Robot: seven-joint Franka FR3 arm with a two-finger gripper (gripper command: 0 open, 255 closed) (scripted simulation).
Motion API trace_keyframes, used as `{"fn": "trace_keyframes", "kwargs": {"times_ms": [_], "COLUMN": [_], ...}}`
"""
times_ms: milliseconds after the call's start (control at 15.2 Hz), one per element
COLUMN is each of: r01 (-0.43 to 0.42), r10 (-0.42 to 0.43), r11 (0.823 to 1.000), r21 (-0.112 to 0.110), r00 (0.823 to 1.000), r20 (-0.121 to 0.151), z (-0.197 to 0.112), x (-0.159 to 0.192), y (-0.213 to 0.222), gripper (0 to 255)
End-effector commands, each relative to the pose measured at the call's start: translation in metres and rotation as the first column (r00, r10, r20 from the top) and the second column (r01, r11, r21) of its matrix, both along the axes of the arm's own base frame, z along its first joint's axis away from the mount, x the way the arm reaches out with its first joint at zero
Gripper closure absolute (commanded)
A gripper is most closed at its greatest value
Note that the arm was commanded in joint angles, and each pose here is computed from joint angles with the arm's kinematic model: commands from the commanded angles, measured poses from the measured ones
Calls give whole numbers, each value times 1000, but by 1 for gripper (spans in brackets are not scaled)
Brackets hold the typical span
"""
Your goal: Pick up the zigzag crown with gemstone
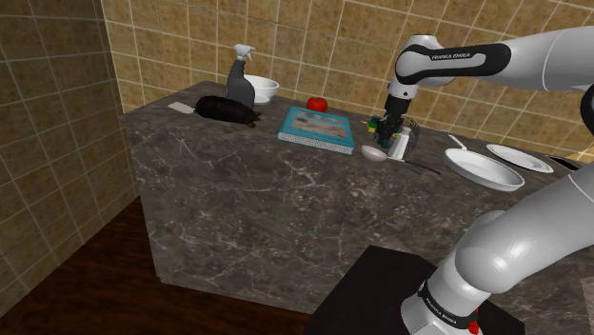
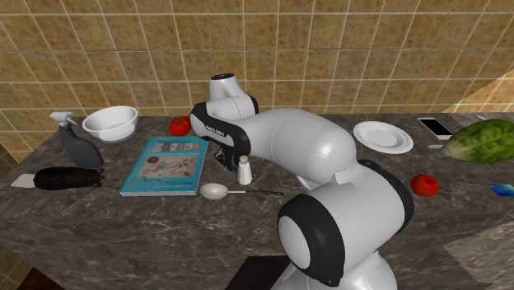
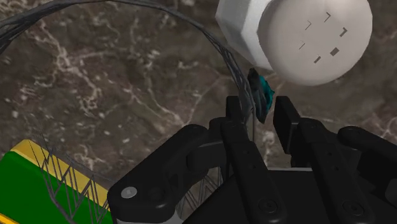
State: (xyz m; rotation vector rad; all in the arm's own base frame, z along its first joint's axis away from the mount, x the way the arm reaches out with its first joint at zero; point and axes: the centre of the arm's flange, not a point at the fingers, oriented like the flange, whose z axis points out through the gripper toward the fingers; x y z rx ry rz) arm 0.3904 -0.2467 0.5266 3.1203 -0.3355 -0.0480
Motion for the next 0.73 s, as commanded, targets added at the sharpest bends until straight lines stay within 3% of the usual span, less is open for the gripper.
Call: {"fn": "trace_keyframes", "kwargs": {"times_ms": [0, 198, 660], "r01": [0, 0, 0], "r10": [0, 0, 0], "r11": [1000, 1000, 1000], "r21": [0, 0, 0], "r00": [1000, 1000, 1000], "r20": [0, 0, 0], "z": [0, 0, 37], "x": [0, -1, -1], "y": [0, 0, 0], "gripper": [255, 255, 255]}}
